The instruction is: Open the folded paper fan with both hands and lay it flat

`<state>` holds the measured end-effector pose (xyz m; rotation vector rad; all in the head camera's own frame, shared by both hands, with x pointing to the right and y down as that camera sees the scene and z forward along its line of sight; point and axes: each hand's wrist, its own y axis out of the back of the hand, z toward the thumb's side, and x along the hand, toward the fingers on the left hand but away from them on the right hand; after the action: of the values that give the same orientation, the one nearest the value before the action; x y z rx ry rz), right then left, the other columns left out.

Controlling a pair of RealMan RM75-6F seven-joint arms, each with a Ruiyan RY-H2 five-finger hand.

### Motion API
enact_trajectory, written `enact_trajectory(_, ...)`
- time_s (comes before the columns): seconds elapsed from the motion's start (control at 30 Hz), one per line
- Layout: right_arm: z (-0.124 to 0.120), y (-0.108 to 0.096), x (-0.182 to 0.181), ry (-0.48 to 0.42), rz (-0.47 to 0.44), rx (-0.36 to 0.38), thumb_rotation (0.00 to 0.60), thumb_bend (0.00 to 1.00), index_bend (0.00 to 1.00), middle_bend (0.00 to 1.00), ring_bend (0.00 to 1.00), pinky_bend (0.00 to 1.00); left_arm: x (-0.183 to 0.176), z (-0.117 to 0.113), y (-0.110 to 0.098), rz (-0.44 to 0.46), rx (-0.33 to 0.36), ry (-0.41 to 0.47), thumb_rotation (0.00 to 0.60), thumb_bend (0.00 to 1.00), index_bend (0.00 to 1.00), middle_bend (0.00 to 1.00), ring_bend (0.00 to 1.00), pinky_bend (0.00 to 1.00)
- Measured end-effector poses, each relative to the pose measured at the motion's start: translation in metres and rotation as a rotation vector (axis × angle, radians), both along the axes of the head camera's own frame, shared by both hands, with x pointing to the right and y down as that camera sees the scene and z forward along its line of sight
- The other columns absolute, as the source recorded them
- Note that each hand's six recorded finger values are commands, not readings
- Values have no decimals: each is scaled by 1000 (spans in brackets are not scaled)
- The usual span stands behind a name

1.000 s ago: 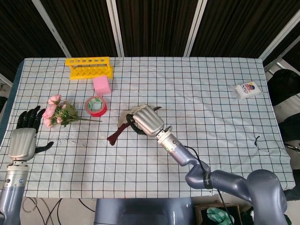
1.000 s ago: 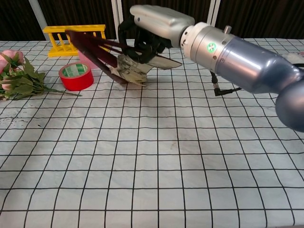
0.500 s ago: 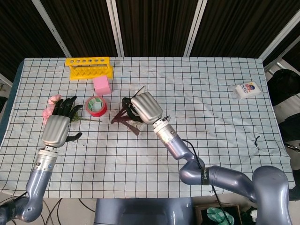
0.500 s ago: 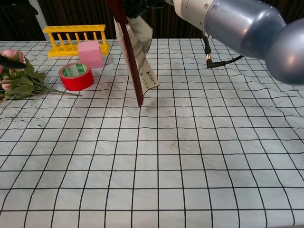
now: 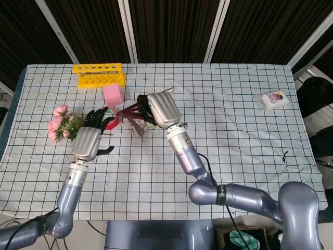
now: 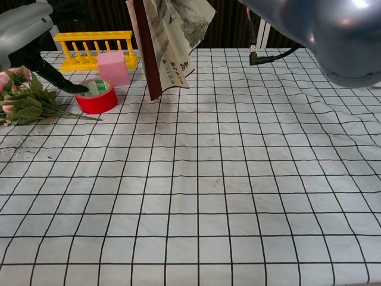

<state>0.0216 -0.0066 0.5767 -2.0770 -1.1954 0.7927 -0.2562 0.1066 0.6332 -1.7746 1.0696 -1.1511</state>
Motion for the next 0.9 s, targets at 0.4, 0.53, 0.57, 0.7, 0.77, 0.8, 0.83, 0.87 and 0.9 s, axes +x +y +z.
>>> enact_trajectory(0.4, -12, 2, -10, -18, 105, -50, 600, 738, 936, 952, 1000, 929, 39, 12, -2, -98, 32, 165, 600, 164, 282, 0, 0, 0)
enact_trajectory(0.53, -14, 4, -11, -18, 114, -51, 600, 738, 936, 952, 1000, 929, 53, 19, -5, -145, 28, 219, 600, 170, 291, 0, 0, 0)
enact_trajectory(0.57, -14, 4, -11, -18, 116, -51, 600, 738, 936, 952, 1000, 929, 56, 21, -5, -155, 23, 230, 600, 174, 293, 0, 0, 0)
enact_trajectory(0.7, -15, 3, -11, -23, 127, -57, 600, 738, 936, 952, 1000, 929, 74, 27, -8, -177, 6, 269, 600, 200, 308, 0, 0, 0)
enact_trajectory(0.77, -15, 3, -11, -25, 129, -57, 600, 738, 936, 952, 1000, 929, 79, 29, -8, -175, 4, 274, 600, 216, 321, 0, 0, 0)
enact_trajectory(0.8, -15, 3, -10, -26, 130, -59, 600, 738, 936, 952, 1000, 929, 83, 30, -8, -175, 2, 279, 600, 228, 331, 0, 0, 0)
enact_trajectory(0.83, -15, 3, -10, -29, 133, -62, 600, 738, 936, 952, 1000, 929, 85, 31, -8, -176, 1, 282, 600, 239, 336, 0, 0, 0)
enact_trajectory(0.87, -15, 3, -10, -30, 134, -63, 600, 738, 937, 952, 1000, 929, 88, 32, -8, -178, 0, 284, 600, 258, 347, 4, 0, 0)
enact_trajectory(0.9, -15, 4, -10, -31, 133, -64, 600, 738, 938, 952, 1000, 929, 91, 33, -9, -180, -1, 288, 600, 279, 366, 10, 0, 0)
